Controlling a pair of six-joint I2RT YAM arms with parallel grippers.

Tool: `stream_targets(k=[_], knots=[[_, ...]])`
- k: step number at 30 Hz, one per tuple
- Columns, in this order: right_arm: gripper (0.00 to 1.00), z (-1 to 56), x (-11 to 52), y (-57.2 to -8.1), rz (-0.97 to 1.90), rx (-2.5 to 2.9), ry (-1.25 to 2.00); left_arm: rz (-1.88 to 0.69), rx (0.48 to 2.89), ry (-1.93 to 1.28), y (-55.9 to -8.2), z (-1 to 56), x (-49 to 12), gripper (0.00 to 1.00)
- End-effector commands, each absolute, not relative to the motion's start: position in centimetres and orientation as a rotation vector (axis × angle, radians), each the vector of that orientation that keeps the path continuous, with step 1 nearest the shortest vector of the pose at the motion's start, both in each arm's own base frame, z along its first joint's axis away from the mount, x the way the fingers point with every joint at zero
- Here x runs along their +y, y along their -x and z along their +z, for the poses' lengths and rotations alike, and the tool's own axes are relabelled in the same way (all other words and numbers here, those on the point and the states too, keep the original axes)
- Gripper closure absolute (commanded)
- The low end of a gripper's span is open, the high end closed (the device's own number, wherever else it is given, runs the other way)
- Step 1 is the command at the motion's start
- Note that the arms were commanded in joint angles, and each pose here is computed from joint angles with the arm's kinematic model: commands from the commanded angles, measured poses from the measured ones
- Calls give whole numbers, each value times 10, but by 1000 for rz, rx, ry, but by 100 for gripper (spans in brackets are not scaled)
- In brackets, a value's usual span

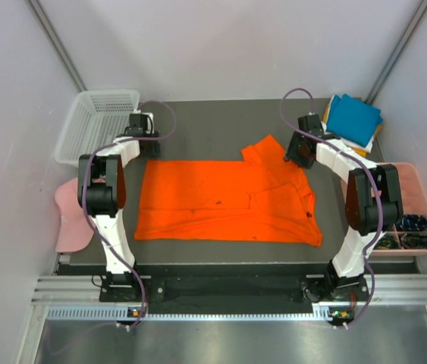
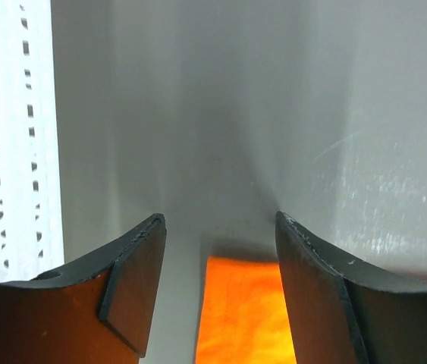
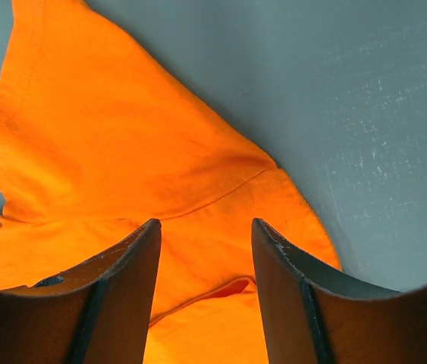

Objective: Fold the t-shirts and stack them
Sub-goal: Grap the side of the flattened tshirt furthest away from the robot with both arms

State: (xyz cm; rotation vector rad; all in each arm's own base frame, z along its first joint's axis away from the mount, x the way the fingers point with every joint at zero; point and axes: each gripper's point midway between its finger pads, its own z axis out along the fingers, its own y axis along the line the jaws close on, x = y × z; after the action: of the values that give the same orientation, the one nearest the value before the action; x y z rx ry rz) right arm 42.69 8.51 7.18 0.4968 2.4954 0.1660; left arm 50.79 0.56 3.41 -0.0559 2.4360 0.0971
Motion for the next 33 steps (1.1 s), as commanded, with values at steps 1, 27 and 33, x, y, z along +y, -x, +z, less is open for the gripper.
stream_targets(k=[1,27,33], knots=[[49,88,85,-443,188,2450,-483,193,2474,110,-501,46,35,35],[49,79,91,-448,224,2470,-478,22,2490,177,-479,54,13,38],[49,81,91,-446,231,2468,-480,-10,2501,186,-472,51,8,43]])
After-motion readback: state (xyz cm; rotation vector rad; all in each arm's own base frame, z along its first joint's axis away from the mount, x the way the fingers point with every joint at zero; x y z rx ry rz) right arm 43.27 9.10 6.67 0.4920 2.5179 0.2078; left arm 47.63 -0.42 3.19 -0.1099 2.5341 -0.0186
